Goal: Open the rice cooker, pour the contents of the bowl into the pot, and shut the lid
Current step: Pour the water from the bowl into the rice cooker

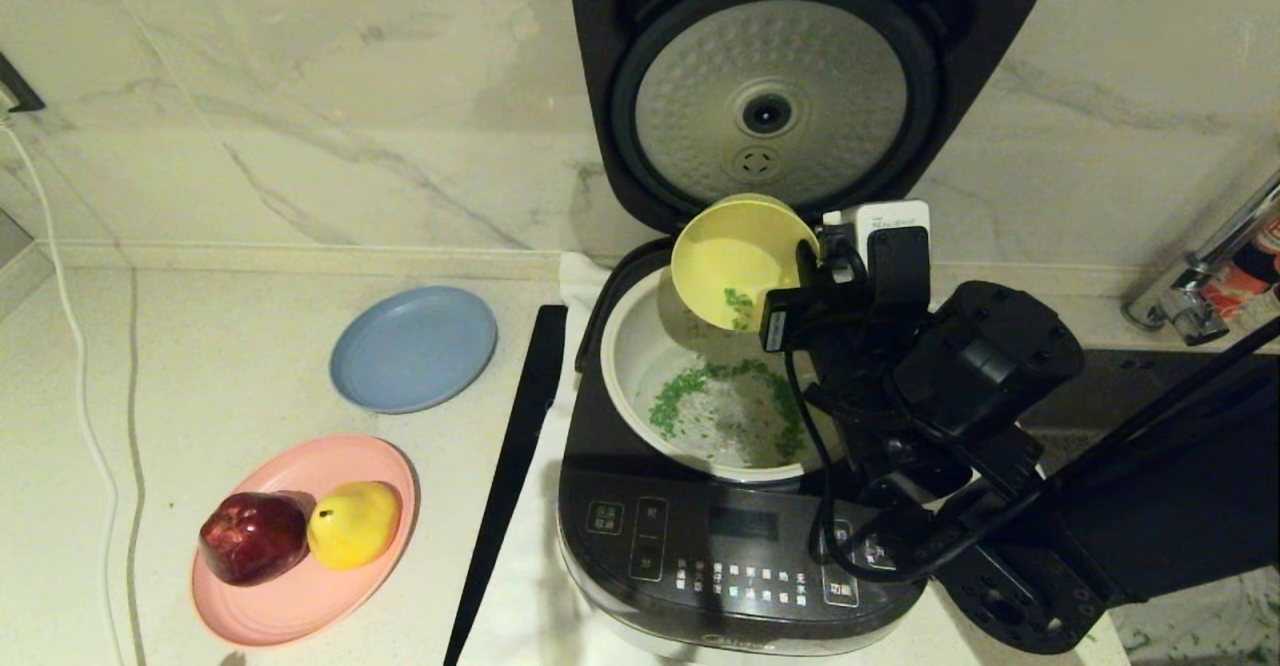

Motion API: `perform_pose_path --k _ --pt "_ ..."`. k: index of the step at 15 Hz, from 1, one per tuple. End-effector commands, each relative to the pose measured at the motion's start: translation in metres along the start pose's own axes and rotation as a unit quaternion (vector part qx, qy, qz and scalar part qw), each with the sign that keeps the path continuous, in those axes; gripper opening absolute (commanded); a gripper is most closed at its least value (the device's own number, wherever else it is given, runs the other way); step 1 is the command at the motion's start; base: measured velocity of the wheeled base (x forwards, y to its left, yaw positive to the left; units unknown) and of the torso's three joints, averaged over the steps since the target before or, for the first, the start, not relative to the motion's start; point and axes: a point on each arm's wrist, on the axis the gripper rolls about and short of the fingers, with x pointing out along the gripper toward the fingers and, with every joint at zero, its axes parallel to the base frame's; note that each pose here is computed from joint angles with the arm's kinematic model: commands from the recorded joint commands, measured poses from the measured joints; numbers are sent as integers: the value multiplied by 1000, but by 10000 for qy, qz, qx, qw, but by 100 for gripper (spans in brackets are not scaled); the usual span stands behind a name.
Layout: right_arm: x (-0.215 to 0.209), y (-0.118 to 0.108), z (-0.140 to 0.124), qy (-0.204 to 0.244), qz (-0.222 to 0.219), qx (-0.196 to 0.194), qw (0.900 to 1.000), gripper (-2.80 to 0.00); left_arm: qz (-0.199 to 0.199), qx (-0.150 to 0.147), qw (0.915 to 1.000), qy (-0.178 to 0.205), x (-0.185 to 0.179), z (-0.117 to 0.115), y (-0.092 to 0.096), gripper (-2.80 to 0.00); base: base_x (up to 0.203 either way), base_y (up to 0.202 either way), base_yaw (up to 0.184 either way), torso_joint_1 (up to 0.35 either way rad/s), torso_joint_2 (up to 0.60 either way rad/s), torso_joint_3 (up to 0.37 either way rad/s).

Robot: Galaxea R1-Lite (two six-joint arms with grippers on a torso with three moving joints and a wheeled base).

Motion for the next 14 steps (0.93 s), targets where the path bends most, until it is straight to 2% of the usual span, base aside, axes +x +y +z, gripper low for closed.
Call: perform_pose_path --k 1,4,14 --pt "-1 1 -5 -32 -29 -25 10000 -280 -9 1 10000 42 1 -3 0 -280 0 0 0 0 0 0" --pt "-2 2 -9 14 -6 -269 9996 -280 -4 1 10000 42 1 -3 0 -280 0 0 0 0 0 0" --pt "-10 7 -6 41 116 -410 9991 -280 -4 1 10000 42 1 -3 0 -280 0 0 0 0 0 0"
